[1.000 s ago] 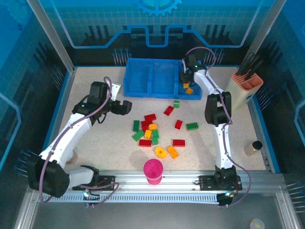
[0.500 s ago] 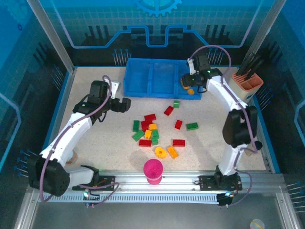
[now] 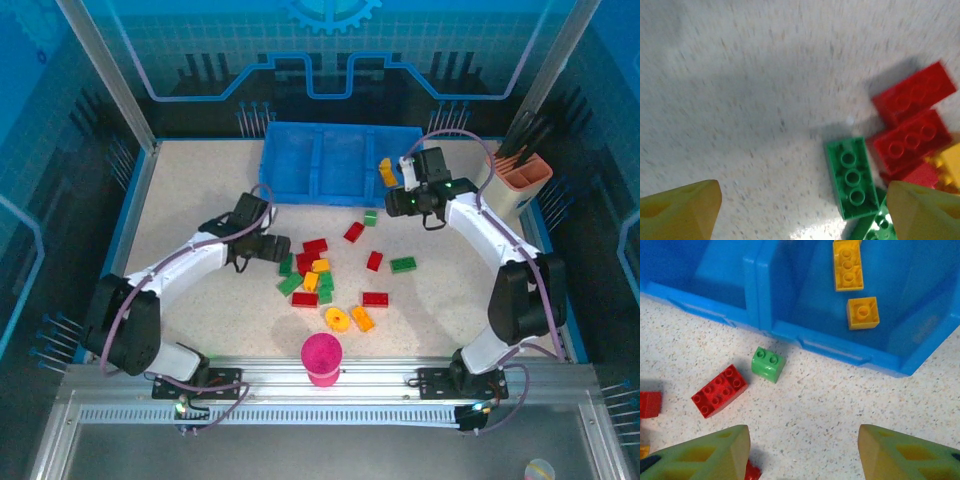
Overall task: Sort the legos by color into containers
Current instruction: Pick up the lego from the center of the table.
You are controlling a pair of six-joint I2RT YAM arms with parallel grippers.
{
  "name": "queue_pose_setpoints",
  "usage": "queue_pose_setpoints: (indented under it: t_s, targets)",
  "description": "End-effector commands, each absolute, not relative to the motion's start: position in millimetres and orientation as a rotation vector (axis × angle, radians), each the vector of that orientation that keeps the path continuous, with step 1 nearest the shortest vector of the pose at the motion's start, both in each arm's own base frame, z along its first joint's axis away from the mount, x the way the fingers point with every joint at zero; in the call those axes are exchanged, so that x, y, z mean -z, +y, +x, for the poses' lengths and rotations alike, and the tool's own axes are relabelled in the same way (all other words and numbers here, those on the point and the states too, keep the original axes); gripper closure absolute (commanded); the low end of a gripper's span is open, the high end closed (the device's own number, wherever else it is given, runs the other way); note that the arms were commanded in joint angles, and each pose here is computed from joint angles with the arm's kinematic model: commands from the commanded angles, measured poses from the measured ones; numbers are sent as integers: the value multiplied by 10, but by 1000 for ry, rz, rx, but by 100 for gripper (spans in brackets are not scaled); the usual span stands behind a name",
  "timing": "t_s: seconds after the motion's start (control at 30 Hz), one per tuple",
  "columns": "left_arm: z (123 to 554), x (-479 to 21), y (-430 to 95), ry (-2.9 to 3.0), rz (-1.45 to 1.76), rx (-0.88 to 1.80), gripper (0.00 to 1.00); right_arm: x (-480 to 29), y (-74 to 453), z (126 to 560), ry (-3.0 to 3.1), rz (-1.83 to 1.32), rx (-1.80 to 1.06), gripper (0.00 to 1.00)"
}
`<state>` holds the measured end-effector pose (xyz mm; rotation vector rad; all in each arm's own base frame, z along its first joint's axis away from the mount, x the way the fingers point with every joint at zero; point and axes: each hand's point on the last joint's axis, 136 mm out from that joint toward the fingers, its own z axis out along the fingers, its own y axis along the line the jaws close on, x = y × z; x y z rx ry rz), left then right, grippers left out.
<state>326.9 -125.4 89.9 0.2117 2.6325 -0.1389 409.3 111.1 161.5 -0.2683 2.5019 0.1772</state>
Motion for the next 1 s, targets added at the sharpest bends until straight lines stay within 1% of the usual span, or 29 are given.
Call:
queue_pose_setpoints:
  t_s: [0.0,0.13,0.4,0.77,0.8,0.83,0.9,0.93,0.97]
  targets:
    - [3169,-695,-1264,2669,131,134,15,-1726,1124,4076,2462,-277,-237,39]
    - [3093,-513,-1365,2699,138,160,16,-1671,1074,4048,2478,-277,-227,38]
    - [3115,-292,-1479,2733,149,170,17,-1594,1004,4058,2507,-254,-206,38]
    - [3168,-172,-1476,2800,156,87,26,-1540,979,4089,2525,-246,-180,39]
    - [3172,-165,-1480,2803,157,85,28,-1528,980,4096,2528,-246,-181,39]
    - [3175,-159,-1485,2805,157,87,32,-1523,978,4100,2528,-247,-176,39]
    - [3179,-144,-1507,2815,163,95,43,-1485,964,4111,2536,-243,-163,39]
    - [3179,-131,-1512,2823,163,97,47,-1467,957,4113,2542,-244,-160,39]
    - [3178,-120,-1518,2828,165,97,49,-1458,955,4116,2544,-243,-157,39]
